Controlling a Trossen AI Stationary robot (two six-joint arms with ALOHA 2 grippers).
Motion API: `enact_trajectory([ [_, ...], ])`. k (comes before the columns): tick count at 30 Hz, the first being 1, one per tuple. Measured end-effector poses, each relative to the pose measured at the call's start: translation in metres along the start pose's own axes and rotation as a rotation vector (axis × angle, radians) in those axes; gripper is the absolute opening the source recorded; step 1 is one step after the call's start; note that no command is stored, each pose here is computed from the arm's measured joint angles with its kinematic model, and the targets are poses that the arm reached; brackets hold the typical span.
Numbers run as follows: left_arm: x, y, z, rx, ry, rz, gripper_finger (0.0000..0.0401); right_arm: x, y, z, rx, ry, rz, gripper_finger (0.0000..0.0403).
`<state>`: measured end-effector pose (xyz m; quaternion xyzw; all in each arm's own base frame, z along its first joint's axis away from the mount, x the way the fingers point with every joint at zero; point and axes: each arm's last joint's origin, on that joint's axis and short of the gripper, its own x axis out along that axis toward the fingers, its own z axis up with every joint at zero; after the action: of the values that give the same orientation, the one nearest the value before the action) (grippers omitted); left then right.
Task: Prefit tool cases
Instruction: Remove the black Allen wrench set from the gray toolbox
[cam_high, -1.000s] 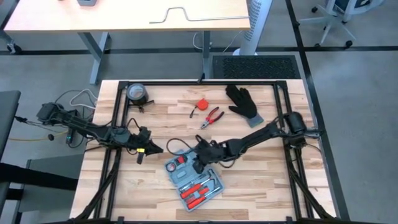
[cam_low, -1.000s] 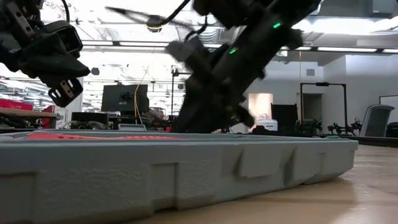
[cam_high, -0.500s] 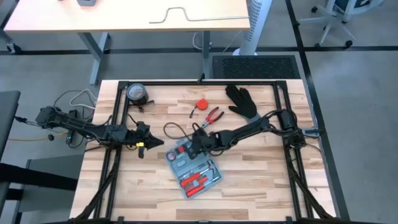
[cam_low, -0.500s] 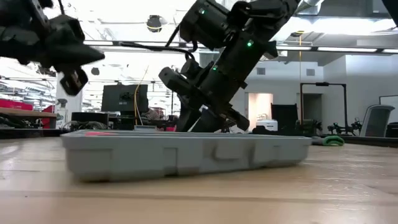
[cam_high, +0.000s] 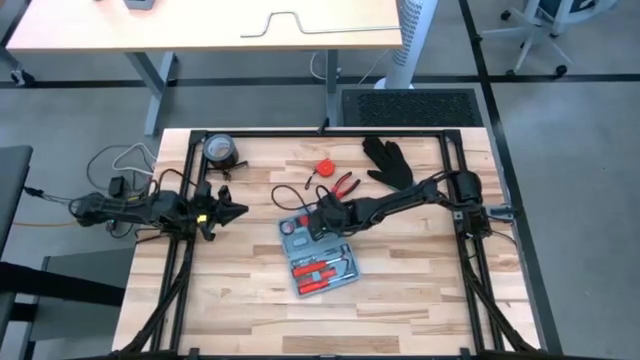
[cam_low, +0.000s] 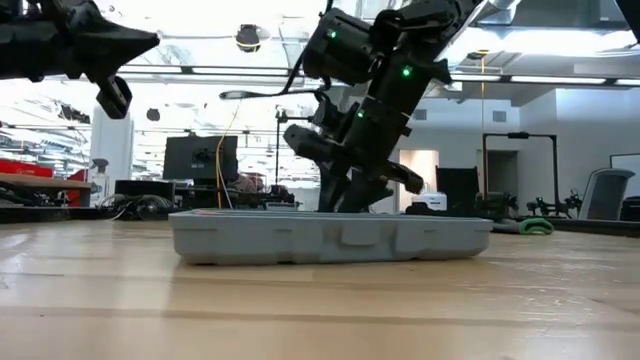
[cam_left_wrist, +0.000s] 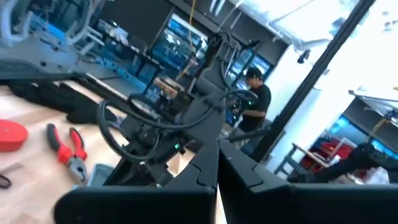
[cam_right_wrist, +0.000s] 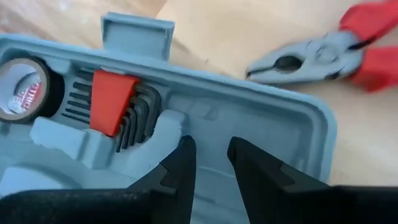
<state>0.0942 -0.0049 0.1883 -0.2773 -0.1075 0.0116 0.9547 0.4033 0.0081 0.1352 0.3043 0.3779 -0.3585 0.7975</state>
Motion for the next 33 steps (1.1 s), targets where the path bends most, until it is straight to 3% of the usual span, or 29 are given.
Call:
enact_trajectory([
  [5,0.001,0.002,-0.002,0.007,0.016,0.026,0.0000,-0.013,0.002,0.014,0.010,-0.072,0.061,0.0118],
  [13,0.000,0.005,-0.006,0.022,0.057,0.051,0.0000,-0.058,-0.001,0.026,-0.028,-0.170,0.164,0.0118],
  [18,-0.001,0.008,-0.013,0.005,0.138,0.065,0.0000,-0.082,-0.015,0.001,-0.027,-0.165,0.225,0.0118],
  [24,0.000,0.009,-0.016,-0.001,0.191,0.060,0.0000,-0.103,-0.007,-0.032,-0.094,-0.136,0.329,0.0118],
  [27,0.001,0.009,-0.017,0.030,0.197,0.073,0.0000,-0.100,-0.002,-0.046,-0.106,-0.109,0.333,0.0118],
  [33,0.002,0.011,-0.020,0.037,0.221,0.098,0.0000,-0.086,0.005,-0.055,-0.015,-0.103,0.356,0.0118],
])
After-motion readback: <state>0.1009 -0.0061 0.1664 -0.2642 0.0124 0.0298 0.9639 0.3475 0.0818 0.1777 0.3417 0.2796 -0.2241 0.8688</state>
